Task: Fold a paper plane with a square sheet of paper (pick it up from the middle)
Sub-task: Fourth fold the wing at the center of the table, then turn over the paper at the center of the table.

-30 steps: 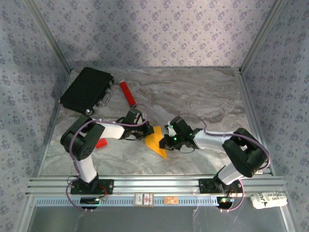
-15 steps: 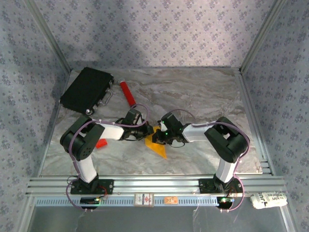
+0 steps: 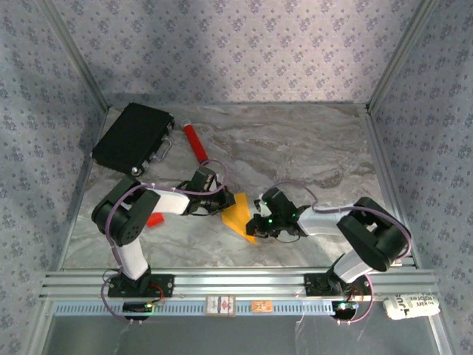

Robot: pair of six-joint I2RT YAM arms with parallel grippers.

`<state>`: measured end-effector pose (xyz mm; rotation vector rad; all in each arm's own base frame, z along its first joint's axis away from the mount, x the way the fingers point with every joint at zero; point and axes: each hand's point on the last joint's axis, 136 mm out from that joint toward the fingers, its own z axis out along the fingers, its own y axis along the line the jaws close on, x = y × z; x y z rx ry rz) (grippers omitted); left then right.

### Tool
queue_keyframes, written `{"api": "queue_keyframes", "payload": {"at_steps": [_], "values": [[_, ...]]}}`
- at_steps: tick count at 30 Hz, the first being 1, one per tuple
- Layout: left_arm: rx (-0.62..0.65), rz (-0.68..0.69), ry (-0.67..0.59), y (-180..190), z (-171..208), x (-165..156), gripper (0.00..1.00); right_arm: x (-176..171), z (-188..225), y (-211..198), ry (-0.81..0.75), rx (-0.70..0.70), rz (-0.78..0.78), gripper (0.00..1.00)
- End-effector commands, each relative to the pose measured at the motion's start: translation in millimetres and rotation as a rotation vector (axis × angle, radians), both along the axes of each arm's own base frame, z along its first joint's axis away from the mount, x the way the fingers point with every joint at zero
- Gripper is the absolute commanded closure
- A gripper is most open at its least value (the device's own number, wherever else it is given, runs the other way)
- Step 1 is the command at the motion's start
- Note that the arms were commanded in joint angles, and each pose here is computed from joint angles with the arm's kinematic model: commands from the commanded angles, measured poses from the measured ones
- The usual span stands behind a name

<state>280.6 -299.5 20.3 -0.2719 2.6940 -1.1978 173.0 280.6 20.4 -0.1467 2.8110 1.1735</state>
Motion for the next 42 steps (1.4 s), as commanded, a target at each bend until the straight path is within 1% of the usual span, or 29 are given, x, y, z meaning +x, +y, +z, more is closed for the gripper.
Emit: {"api": "queue_keyframes", "payload": {"at_steps": [1, 7, 12, 15, 19, 24, 26, 27, 31, 34, 42], "values": [[0.114, 0.046, 0.072, 23.9, -30.4, -12.5, 0.93, -23.4, -8.5, -15.2, 0.065, -0.032, 0.013, 0.95], [0.113, 0.05, 0.072, 24.3, -30.2, -12.9, 0.94, -41.3, -16.6, -30.1, 0.091, -0.042, 0.015, 0.95], [0.111, 0.059, 0.077, 25.2, -31.5, -13.8, 0.94, -54.0, -16.8, -37.6, 0.101, -0.048, 0.054, 0.95], [0.11, 0.063, 0.079, 25.8, -32.0, -13.9, 0.93, -54.5, -14.4, -42.4, 0.1, -0.052, 0.045, 0.95], [0.111, 0.067, 0.082, 26.3, -32.7, -14.4, 0.93, -41.8, 1.8, -41.0, 0.063, -0.041, 0.012, 0.93], [0.102, 0.078, 0.085, 25.6, -31.4, -13.5, 0.94, -24.4, 20.5, -32.7, 0.037, -0.008, -0.054, 0.87], [0.098, 0.081, 0.086, 25.4, -30.4, -13.3, 0.93, -22.4, 24.1, -28.7, 0.052, 0.015, -0.073, 0.8], [0.094, 0.085, 0.085, 25.2, -29.2, -12.6, 0.94, -22.0, 23.5, -29.8, 0.074, 0.006, -0.096, 0.76], [0.082, 0.091, 0.086, 24.3, -27.4, -12.6, 0.94, -23.4, 17.7, -33.0, 0.105, -0.019, -0.113, 0.74], [0.08, 0.092, 0.084, 23.8, -26.4, -11.6, 0.93, -24.6, 13.8, -35.8, 0.119, -0.023, -0.132, 0.66], [0.075, 0.085, 0.079, 22.3, -23.9, -10.8, 0.93, -26.3, 11.5, -30.5, 0.139, 0.002, -0.117, 0.67]]}}
